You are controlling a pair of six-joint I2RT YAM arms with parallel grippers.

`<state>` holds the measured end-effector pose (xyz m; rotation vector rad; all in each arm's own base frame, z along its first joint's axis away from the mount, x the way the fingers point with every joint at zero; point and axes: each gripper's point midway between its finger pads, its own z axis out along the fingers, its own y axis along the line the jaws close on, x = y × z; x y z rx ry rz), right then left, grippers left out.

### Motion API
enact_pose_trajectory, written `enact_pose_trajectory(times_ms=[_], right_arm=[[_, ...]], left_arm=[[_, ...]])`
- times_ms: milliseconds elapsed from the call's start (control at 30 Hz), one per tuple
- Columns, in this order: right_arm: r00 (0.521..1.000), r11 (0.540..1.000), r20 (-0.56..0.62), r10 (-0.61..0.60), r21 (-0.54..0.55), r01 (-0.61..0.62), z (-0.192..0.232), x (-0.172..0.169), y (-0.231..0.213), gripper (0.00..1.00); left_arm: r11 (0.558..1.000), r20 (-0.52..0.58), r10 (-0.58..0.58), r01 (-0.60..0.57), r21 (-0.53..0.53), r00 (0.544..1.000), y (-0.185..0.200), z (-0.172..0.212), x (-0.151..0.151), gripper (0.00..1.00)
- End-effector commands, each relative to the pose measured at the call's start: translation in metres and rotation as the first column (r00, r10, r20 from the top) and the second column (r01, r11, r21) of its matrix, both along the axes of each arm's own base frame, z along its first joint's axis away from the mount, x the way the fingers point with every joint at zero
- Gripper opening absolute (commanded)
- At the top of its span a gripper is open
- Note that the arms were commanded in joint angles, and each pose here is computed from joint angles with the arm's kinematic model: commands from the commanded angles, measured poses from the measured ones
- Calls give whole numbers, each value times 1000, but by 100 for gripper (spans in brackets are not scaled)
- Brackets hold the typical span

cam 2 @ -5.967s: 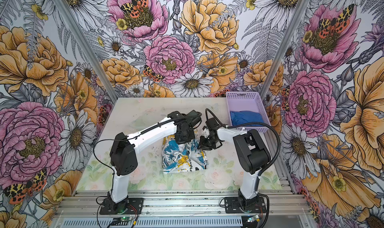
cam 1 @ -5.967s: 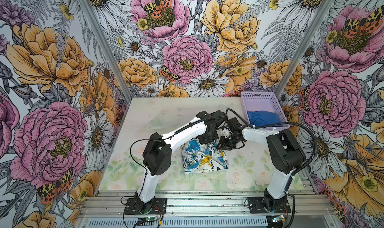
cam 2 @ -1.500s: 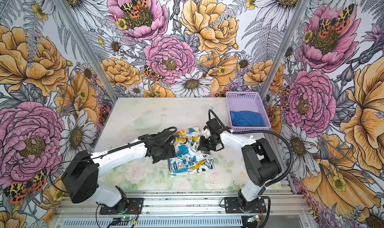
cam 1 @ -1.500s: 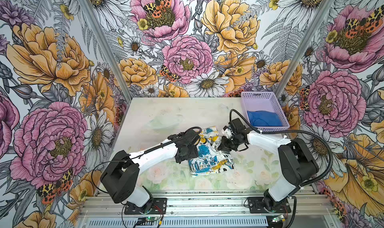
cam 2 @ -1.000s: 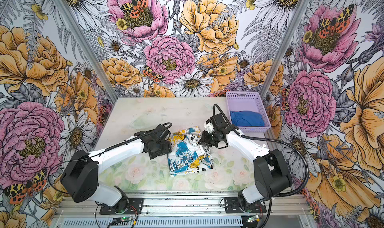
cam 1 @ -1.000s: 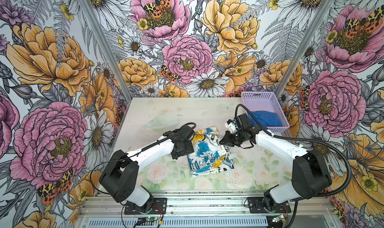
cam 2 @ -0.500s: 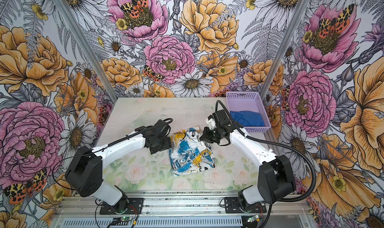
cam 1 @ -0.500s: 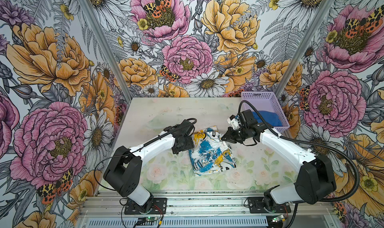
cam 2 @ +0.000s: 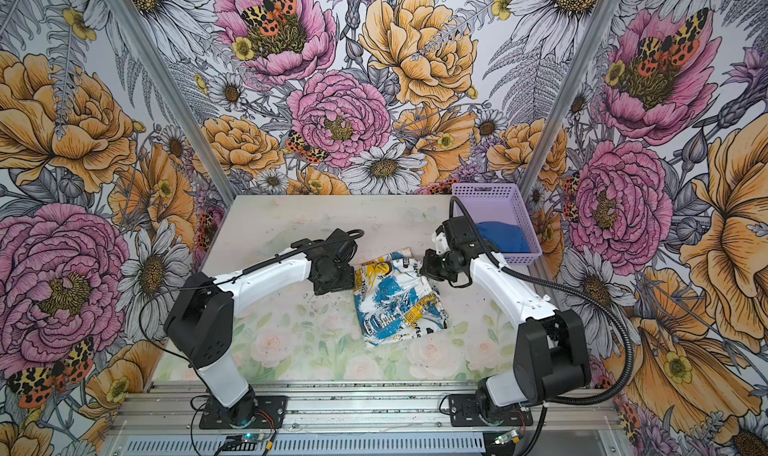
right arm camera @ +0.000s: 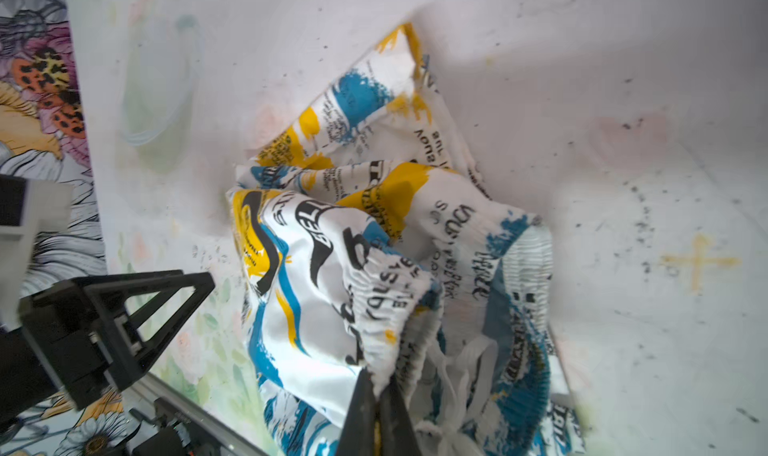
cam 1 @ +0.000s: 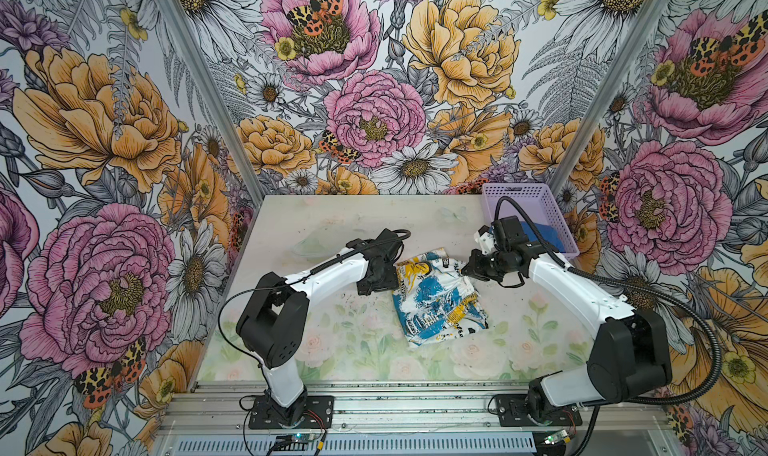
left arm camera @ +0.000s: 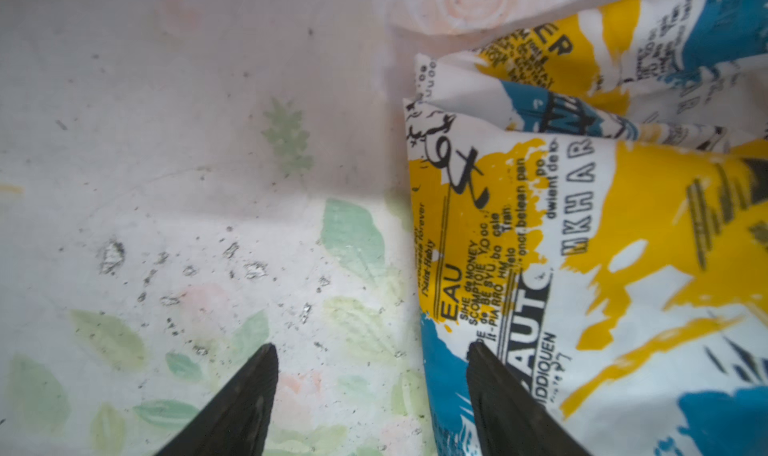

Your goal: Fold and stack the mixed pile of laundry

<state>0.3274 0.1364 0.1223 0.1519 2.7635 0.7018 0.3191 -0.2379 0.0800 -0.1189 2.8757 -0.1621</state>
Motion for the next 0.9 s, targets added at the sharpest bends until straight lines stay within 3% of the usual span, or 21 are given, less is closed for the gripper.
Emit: enact_pose_trajectory(times_ms=[0, 167, 500, 867], right_arm=[[1000, 995, 17, 2, -101, 0, -21, 8, -19, 0], [1000, 983, 4, -15, -182, 16, -38, 7, -35, 0], [1000, 977, 4, -8, -213, 9, -44, 7, -45, 0], [1000, 960, 9, -10, -280, 12, -51, 21, -59, 0]], left_arm=[[997, -1, -61, 60, 47, 998, -11, -3, 6, 73], [995, 2, -87, 87, 50, 996, -28, -4, 13, 73], [984, -32, -133, 136, 116, 991, -38, -20, 19, 73], [973, -95, -164, 177, 147, 982, -43, -42, 7, 66]])
